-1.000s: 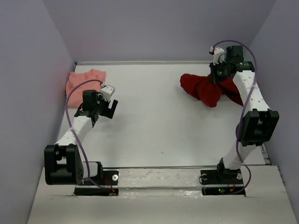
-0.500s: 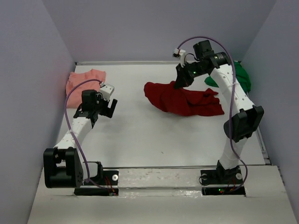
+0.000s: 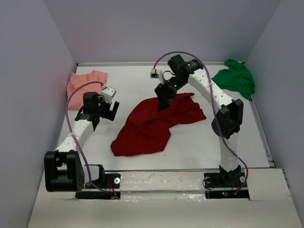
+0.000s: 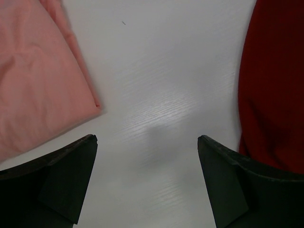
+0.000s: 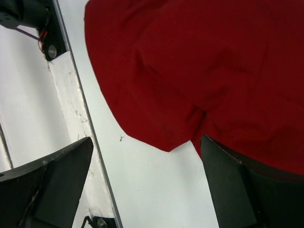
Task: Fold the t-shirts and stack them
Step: Move the tshirt to the center of the board, then flatten the tshirt out
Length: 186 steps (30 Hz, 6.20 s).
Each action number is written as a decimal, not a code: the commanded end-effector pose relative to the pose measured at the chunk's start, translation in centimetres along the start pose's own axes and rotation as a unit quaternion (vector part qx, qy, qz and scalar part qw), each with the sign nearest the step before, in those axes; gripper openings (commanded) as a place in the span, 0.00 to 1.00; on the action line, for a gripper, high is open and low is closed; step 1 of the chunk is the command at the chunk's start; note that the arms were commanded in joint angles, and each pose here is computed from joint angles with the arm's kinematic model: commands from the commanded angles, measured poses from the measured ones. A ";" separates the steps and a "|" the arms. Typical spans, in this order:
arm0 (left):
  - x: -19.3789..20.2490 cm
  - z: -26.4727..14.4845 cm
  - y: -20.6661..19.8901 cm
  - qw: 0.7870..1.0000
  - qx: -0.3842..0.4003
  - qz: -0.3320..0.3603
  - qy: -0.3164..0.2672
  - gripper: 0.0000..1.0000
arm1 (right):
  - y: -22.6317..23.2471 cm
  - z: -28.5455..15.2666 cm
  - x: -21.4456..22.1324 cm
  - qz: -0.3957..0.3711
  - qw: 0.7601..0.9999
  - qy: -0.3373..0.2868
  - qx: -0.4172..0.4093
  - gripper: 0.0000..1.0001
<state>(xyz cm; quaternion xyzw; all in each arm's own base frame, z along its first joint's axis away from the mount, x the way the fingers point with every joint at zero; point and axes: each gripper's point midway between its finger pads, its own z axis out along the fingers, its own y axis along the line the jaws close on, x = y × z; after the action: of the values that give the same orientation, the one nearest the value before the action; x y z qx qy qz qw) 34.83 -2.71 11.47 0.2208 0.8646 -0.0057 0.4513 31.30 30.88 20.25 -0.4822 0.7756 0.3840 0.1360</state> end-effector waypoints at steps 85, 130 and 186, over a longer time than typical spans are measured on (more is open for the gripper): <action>-3.9 -5.8 -1.5 0.998 0.036 0.035 -0.044 0.99 | -13.2 -7.1 -11.4 -0.146 0.917 -0.181 0.325 1.00; -17.9 19.3 -13.3 0.930 0.343 0.128 -0.035 0.97 | -10.2 -25.4 19.7 0.159 0.791 -0.114 0.580 0.95; -15.0 24.4 -20.4 0.952 0.249 0.174 0.037 0.00 | -9.1 -21.4 19.7 0.188 0.857 -0.103 0.469 0.96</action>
<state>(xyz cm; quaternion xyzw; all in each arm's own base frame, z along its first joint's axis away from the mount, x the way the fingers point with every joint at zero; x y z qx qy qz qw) 53.87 -30.75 4.56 0.4630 0.8033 -0.1372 0.3487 32.00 0.59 16.96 -0.1657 0.9285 0.0404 0.3298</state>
